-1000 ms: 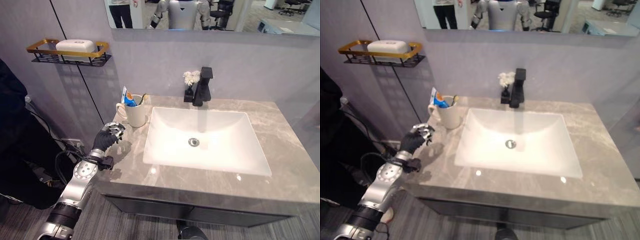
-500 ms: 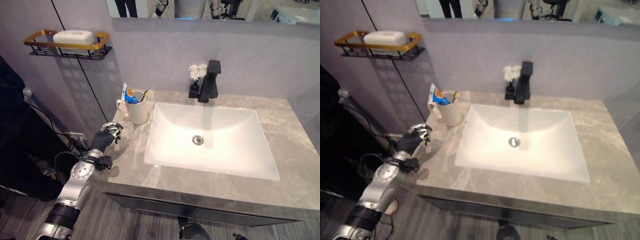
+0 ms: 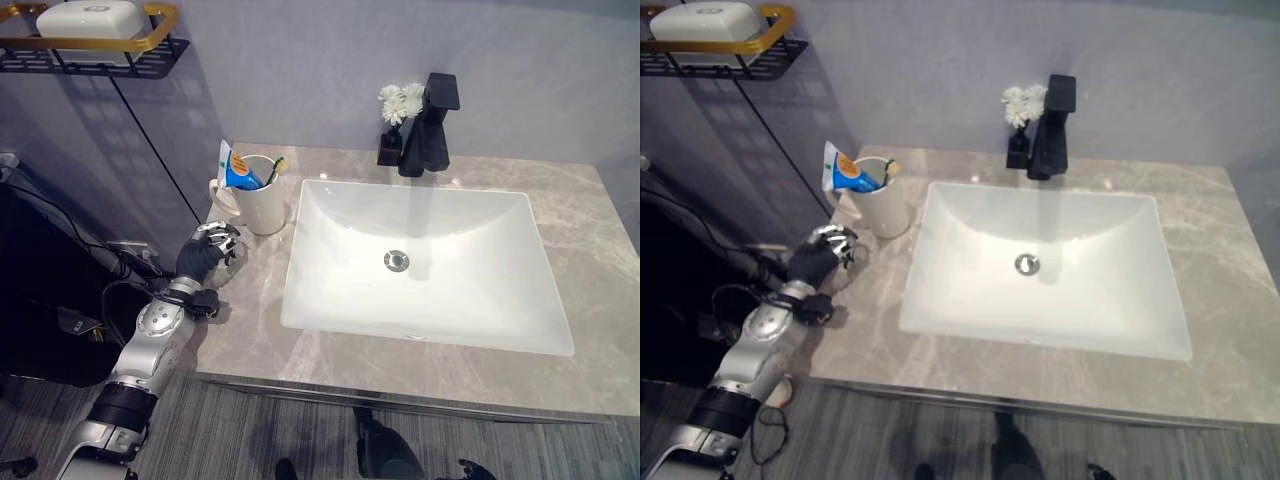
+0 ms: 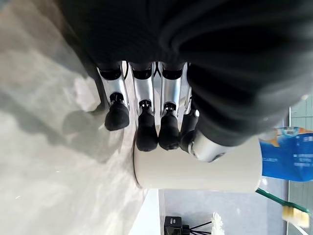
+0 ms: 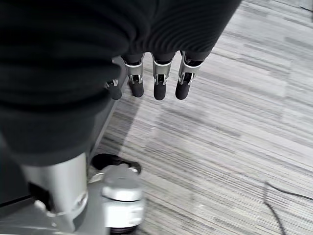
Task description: Put brush and paste in cup on sink, flatten towel.
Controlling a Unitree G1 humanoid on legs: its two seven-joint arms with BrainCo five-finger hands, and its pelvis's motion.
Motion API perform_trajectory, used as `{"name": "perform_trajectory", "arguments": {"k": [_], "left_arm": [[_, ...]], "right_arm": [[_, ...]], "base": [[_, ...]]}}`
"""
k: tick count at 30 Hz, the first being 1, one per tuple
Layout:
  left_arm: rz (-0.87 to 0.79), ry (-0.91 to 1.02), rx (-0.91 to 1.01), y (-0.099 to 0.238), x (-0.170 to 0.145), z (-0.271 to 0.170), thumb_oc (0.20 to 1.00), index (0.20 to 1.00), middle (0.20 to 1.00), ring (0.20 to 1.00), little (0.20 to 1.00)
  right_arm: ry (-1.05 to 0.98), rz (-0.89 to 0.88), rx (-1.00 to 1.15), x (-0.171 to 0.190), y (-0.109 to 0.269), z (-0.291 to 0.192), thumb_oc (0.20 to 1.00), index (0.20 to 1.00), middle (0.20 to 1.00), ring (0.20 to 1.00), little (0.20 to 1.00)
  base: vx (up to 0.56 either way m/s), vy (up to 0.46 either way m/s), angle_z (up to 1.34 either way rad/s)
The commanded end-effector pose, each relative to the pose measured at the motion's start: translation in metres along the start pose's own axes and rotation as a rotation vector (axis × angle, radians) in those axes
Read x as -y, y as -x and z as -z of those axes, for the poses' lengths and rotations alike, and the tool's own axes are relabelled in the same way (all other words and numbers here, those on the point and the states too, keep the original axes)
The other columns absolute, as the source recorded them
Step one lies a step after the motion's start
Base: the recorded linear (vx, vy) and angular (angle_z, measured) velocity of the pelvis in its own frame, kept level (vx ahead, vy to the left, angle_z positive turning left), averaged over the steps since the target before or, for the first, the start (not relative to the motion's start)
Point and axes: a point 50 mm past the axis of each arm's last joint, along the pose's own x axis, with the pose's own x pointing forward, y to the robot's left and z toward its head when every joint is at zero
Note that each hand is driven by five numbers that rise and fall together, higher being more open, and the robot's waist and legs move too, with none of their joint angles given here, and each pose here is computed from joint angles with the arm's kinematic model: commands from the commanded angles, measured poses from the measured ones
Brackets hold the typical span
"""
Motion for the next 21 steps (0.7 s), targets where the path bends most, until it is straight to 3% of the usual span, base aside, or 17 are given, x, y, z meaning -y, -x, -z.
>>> {"name": "perform_trajectory", "arguments": {"k": [1, 21], "left_arm": [[0.026, -0.040, 0.064, -0.006, -0.004, -0.019, 0.200, 0.200, 0.200, 0.200, 0.200], [0.099, -0.022, 0.058, 0.008, 0.005, -0.017, 0.200, 0.200, 0.200, 0.200, 0.200]], "right_arm": [[0.018, -0.012, -0.009, -0.002, 0.001, 0.006, 1.000, 1.000, 1.000, 1.000, 1.000], [0.012, -0.028, -0.063, -0.005, 0.004, 0.021, 1.000, 1.000, 1.000, 1.000, 1.000]], "base": [[0.01, -0.016, -0.07], [0.00, 0.000, 0.00]]}}
